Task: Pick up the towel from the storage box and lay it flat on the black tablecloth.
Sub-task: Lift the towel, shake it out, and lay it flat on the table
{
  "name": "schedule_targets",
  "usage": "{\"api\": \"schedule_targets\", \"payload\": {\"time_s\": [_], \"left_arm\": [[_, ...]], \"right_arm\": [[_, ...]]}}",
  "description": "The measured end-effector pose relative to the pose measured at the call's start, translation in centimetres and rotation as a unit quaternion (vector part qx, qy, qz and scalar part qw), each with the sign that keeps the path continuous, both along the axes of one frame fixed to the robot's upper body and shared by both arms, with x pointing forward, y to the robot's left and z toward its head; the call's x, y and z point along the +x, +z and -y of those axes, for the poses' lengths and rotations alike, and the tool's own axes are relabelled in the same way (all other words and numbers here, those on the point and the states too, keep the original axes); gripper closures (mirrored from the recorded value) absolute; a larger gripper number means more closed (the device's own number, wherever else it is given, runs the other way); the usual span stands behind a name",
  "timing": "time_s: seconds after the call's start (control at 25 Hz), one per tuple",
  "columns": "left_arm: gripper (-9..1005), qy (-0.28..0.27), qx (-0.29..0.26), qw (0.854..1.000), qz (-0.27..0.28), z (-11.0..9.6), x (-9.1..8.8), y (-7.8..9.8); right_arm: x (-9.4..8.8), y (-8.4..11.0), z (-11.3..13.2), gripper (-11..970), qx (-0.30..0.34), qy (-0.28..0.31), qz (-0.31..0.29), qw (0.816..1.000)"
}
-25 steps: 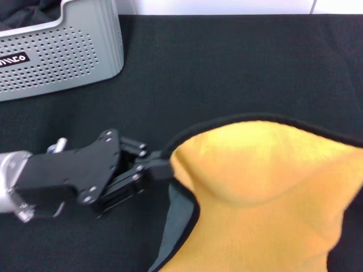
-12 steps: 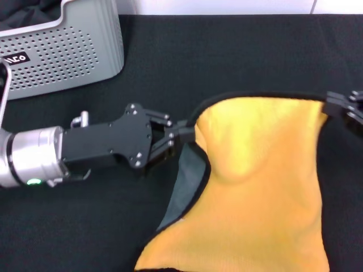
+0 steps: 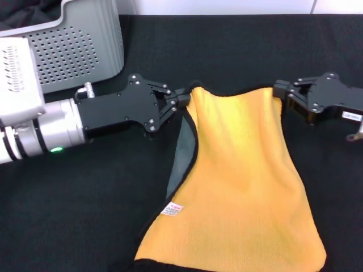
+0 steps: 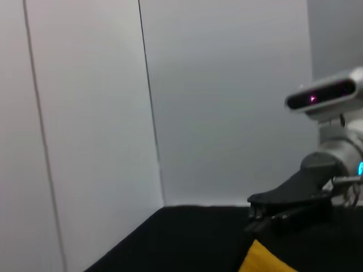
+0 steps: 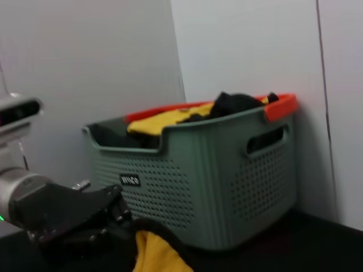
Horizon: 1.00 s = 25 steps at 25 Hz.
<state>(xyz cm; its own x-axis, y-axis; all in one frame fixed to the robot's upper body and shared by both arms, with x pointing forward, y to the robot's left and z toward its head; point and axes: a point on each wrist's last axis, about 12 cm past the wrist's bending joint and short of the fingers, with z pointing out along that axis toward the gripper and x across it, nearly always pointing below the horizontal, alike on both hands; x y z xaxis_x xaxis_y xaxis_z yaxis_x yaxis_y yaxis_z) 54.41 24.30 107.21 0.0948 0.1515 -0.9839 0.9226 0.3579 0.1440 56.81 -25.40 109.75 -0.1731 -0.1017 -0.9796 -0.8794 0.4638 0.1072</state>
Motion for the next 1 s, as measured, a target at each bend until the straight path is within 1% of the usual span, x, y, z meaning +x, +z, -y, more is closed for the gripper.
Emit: {"api": "schedule_targets", "payload": {"time_s": [0.24,0.44,0.48,0.6,1.0], "left_arm": [[978,0.042,0.057,0.997,0.036,0.2,0.8,-1.2],[977,0.081,0.104,0.989,0.065,0.2,1.3,-2.3],[977,0.081,0.104,0.989,0.065,0.2,1.3,-2.3],[976,0.103,0.135,0.983,0.075,0.0,1.7,-2.9],[974,0.137,0.169,0.972,0.089,0.1,2.0,-3.7]], "right_arm": [[1.4,-0.4,-1.3,816,-0.018,-0.011,-0.005,1.000],[2.0,-0.9,-1.8,814,-0.033,-0.026,-0.012,0.999],[2.1,-1.0,-1.8,814,-0.037,-0.028,-0.014,0.999],[2.3,-1.4,-1.7,813,-0.046,-0.041,-0.021,0.998],[2.6,-2.5,-1.2,811,-0.067,-0.080,-0.047,0.993]]}}
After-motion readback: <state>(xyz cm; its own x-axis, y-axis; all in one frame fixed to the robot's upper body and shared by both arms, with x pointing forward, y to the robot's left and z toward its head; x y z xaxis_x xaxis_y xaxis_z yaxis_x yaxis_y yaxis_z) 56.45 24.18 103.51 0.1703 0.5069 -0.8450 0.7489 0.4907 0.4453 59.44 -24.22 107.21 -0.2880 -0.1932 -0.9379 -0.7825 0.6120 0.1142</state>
